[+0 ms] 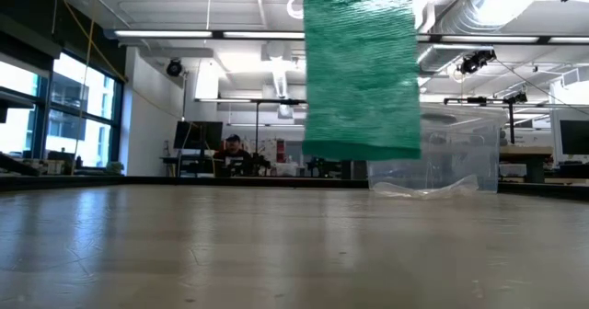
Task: Roll bandage
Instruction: Roll the green bandage
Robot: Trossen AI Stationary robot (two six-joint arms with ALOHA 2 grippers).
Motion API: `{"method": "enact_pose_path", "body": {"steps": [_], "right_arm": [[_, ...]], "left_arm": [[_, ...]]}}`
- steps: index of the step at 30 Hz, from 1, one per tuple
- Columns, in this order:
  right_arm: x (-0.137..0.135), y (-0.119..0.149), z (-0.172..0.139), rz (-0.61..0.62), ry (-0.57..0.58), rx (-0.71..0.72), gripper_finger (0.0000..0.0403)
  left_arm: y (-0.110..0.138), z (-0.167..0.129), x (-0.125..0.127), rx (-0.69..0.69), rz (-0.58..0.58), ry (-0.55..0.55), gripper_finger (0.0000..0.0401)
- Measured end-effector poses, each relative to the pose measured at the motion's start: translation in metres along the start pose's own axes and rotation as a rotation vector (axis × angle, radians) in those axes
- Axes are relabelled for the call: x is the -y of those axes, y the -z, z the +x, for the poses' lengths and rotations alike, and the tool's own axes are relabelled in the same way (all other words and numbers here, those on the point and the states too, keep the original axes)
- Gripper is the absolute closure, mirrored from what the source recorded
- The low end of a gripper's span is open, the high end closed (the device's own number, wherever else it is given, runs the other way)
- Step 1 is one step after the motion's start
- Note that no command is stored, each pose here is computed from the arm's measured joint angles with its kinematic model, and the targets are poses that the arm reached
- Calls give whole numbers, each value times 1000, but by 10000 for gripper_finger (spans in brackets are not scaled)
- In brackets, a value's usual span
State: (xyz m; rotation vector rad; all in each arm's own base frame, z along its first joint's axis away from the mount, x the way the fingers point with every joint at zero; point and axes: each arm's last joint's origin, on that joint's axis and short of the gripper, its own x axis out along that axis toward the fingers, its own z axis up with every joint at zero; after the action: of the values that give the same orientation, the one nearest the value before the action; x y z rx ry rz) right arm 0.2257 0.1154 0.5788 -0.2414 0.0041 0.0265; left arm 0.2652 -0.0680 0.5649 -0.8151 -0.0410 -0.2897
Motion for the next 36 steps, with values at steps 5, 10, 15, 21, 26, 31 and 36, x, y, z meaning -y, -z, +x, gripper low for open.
{"method": "enact_pose_path", "body": {"steps": [5, 10, 15, 21, 26, 31, 36], "right_arm": [[0, 0, 1, 11, 3, -3, 391], [0, 1, 2, 25, 7, -6, 391], [0, 1, 2, 37, 6, -4, 391], [-1, 1, 3, 36, 4, -7, 391], [-1, 1, 3, 43, 3, -7, 391], [-1, 1, 3, 43, 3, -7, 391], [-1, 2, 4, 42, 0, -8, 391]], "left_arm": [[-1, 4, 3, 89, -40, -8, 142], [5, 16, -7, 105, -46, -83, 143], [6, 21, -10, 118, -71, -95, 144], [3, 24, -12, 153, -75, -98, 144], [1, 23, -13, 167, -80, -108, 144], [3, 26, -15, 154, -79, -106, 146], [4, 26, -11, 160, -54, -73, 163]]}}
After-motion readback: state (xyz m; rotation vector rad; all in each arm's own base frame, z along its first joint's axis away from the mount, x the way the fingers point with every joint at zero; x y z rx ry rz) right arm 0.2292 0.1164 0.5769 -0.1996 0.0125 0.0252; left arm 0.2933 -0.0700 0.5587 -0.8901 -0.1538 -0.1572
